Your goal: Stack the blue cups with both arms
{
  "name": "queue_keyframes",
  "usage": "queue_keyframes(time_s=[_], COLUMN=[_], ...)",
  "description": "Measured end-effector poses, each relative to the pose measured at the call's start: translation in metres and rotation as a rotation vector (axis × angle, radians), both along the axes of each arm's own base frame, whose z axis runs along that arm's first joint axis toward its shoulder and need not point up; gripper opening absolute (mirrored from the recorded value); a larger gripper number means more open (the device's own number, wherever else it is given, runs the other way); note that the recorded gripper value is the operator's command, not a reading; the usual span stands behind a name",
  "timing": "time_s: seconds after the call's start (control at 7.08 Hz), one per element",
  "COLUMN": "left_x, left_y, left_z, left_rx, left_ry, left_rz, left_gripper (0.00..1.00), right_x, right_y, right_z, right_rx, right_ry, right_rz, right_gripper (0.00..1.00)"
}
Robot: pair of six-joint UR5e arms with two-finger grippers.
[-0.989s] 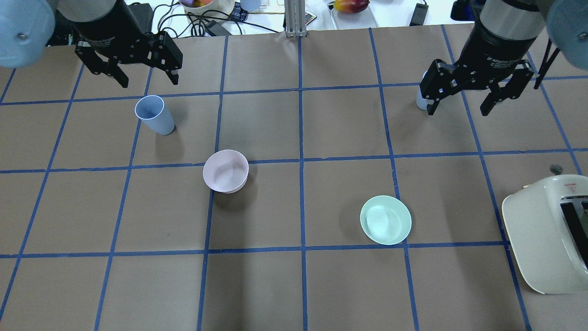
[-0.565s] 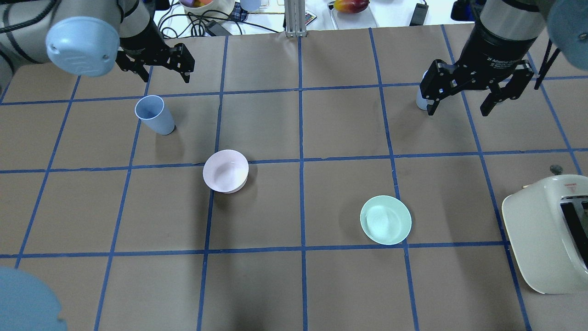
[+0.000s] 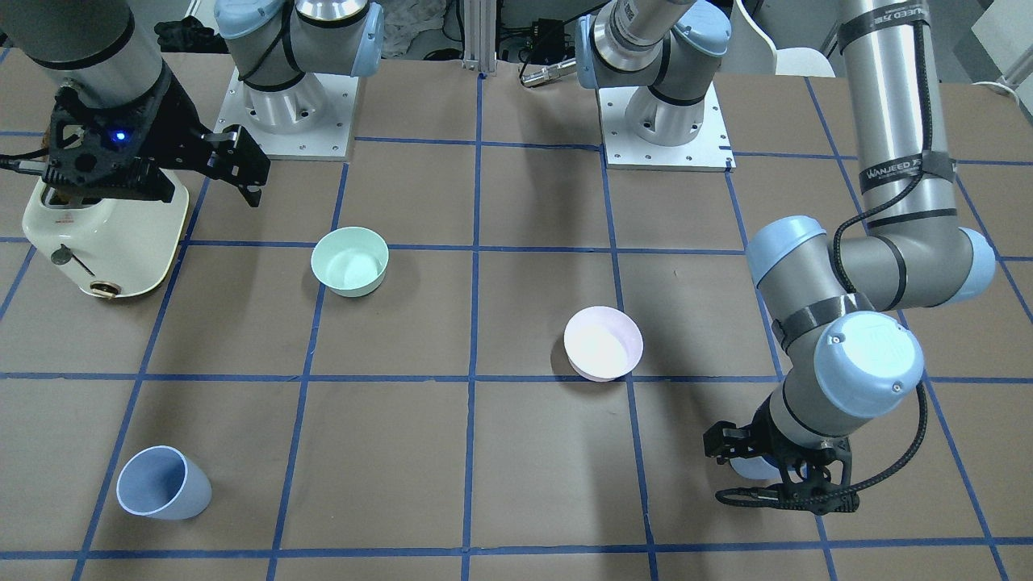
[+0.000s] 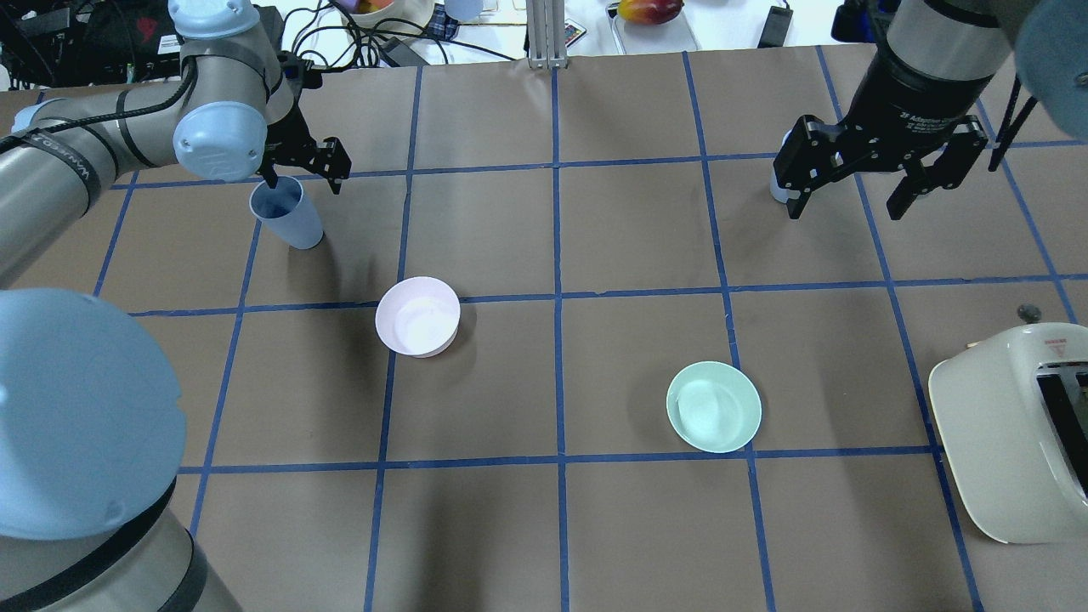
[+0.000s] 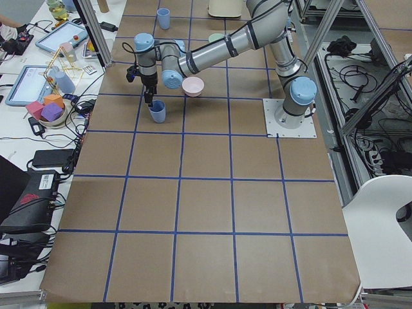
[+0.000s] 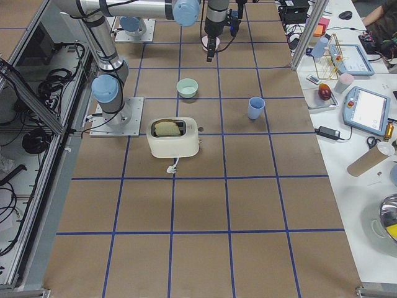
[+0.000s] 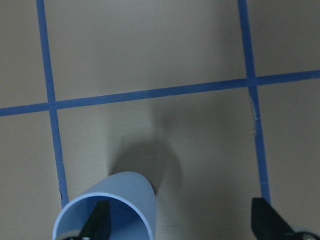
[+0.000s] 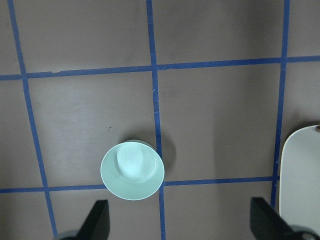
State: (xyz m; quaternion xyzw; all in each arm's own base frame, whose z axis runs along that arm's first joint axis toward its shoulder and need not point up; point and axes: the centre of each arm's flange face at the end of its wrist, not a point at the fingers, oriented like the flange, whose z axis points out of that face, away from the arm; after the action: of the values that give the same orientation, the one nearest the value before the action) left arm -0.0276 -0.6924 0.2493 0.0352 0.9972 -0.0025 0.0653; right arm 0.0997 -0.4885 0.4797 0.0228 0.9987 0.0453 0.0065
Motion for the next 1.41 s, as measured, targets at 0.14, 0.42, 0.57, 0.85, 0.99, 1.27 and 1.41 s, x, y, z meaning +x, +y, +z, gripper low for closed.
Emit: queue_keyframes(time_s=[0.14,0.42,0.57,0.85,0.99,1.27,1.41], left_x=[0.006,0.008,0.007,-0.011,-0.036,-0.124,-0.183], left_y=[0.002,0.001,0.000,0.001,0.002,0.014,0.024], left_z=[-0.009,-0.018,-0.019,-0.013,-0.003,0.017,0.024], left_rx=[0.033,0.052,0.051,0.029,0.010,-0.035,-0.064], left_ry=[-0.009,-0.007,-0.004,0.033,0.047,0.057,0.070], left_rz=[0.010,0.014,0.018,0.040,0.026,0.035,0.082], left_gripper=[0.40,0.00,0.00,0.00,0.00,0.00,0.00], right_x=[0.004,0.002,-0.005,-0.032,-0.051,-0.091,-0.104], right_y=[0.000,-0.015,-0.030,-0.076,-0.106,-0.173,-0.204], right_z=[-0.002,-0.006,-0.015,-0.053,-0.073,-0.093,-0.104], right_rx=[0.000,-0.054,-0.070,-0.103,-0.149,-0.218,-0.227], right_ry=[0.001,0.013,0.018,0.021,0.026,0.038,0.042], right_rz=[0.007,0.011,0.009,-0.023,-0.039,-0.078,-0.085], right_gripper=[1.00,1.00,1.00,1.00,1.00,1.00,1.00])
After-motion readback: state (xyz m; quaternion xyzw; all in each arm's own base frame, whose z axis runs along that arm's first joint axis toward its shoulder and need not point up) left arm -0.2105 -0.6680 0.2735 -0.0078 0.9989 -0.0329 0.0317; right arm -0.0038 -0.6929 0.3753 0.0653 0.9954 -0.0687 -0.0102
